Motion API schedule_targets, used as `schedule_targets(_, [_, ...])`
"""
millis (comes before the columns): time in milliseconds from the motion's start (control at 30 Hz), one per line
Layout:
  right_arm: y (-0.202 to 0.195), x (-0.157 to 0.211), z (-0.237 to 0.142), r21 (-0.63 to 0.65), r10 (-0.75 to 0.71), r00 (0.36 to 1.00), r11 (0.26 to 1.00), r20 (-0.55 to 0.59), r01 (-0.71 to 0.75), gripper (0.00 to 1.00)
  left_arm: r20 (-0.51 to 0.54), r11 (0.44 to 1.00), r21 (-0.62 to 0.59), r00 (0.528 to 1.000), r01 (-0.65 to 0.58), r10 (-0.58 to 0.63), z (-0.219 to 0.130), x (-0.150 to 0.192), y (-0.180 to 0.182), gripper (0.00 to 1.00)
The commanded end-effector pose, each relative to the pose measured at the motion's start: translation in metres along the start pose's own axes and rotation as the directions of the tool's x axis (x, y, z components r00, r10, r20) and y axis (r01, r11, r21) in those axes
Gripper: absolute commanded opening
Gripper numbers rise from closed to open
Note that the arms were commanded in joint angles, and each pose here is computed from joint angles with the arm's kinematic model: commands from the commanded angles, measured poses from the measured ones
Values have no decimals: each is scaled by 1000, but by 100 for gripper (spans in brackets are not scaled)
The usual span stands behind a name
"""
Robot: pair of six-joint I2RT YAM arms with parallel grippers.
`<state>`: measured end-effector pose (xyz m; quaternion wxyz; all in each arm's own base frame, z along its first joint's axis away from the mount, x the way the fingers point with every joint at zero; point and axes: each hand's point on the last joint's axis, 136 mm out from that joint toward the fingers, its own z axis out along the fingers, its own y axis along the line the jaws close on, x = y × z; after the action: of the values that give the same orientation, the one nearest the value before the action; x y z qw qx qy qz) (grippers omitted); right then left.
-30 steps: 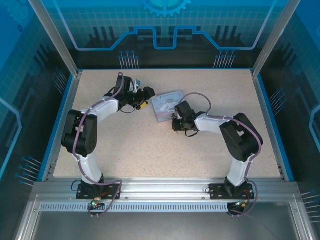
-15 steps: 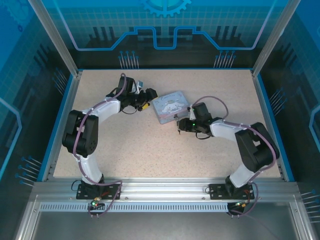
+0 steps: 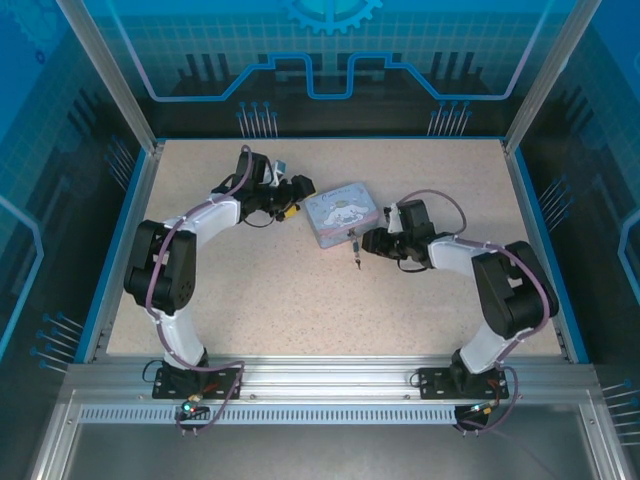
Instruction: Unlock a padlock with a key
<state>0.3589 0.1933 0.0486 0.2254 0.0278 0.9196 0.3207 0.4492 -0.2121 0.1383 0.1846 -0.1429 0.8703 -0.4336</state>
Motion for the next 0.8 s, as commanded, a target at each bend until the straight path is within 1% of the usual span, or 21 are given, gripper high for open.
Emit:
schedule_targets(0, [19, -9, 5, -73, -20, 1000, 997, 6, 21, 38, -2, 998, 17, 999, -53, 53, -13, 0, -20, 82])
schedule_targets(167, [24, -9, 10, -53, -38, 999, 998, -4, 37, 38, -5, 998, 2, 998, -59, 59, -11, -1, -18, 82])
schedule_targets(367, [25, 1, 19, -37, -44, 999, 998, -26, 43, 38, -10, 998, 1, 998, -60, 60, -7, -3, -18, 82])
schedule_targets(667, [10, 19, 29, 79, -64, 996, 995, -67, 69, 35, -17, 997, -8, 997, -81, 80, -5, -2, -25, 82])
schedule_targets(700, [17, 9, 29, 75, -75, 996, 994, -47, 78, 34, -16, 997, -7, 996, -83, 82, -6, -3, -26, 82])
schedule_targets(767, [15, 9, 30, 90, -76, 996, 993, -43, 79, 33, -16, 996, -7, 996, -86, 85, -5, -3, -27, 82])
